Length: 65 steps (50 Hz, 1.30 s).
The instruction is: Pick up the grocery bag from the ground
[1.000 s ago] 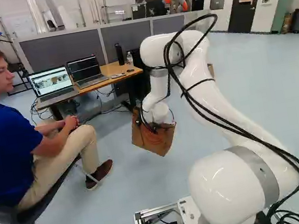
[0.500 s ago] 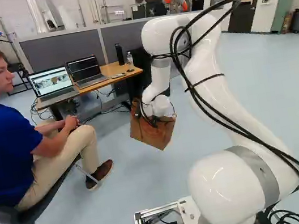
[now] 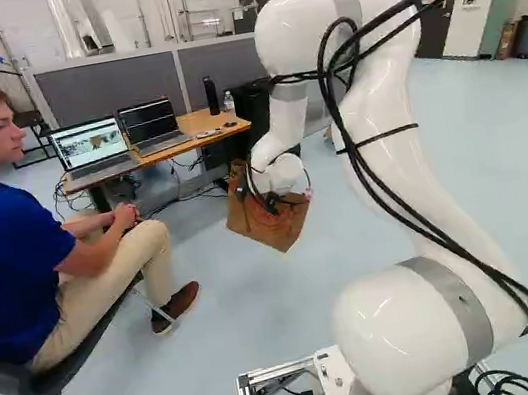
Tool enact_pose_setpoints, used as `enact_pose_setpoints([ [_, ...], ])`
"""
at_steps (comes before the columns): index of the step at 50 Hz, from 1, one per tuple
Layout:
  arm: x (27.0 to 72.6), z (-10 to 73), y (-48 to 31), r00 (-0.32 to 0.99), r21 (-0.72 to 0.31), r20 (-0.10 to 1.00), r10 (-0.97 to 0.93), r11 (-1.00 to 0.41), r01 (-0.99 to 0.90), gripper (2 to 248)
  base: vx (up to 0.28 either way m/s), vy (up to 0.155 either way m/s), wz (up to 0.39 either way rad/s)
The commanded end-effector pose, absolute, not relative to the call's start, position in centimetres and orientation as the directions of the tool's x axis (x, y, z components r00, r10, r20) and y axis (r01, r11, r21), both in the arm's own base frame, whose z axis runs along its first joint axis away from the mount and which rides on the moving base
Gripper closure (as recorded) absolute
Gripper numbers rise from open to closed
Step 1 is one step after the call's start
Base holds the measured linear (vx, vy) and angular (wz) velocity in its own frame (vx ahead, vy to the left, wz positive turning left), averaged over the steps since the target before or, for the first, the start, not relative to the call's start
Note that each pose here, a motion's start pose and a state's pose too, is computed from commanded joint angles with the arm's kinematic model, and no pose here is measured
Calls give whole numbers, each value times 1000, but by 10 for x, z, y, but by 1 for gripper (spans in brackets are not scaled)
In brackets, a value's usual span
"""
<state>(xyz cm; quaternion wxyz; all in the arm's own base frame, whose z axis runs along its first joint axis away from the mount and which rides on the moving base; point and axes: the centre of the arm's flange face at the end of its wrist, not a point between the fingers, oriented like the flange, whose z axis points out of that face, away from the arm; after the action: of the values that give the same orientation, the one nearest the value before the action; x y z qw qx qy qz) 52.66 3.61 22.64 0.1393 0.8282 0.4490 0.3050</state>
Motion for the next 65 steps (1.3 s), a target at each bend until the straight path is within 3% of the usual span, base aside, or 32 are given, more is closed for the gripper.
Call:
enact_pose_setpoints([
  [65, 491, 285, 29, 446, 511, 499, 743, -668, 541, 228, 0, 0, 0],
])
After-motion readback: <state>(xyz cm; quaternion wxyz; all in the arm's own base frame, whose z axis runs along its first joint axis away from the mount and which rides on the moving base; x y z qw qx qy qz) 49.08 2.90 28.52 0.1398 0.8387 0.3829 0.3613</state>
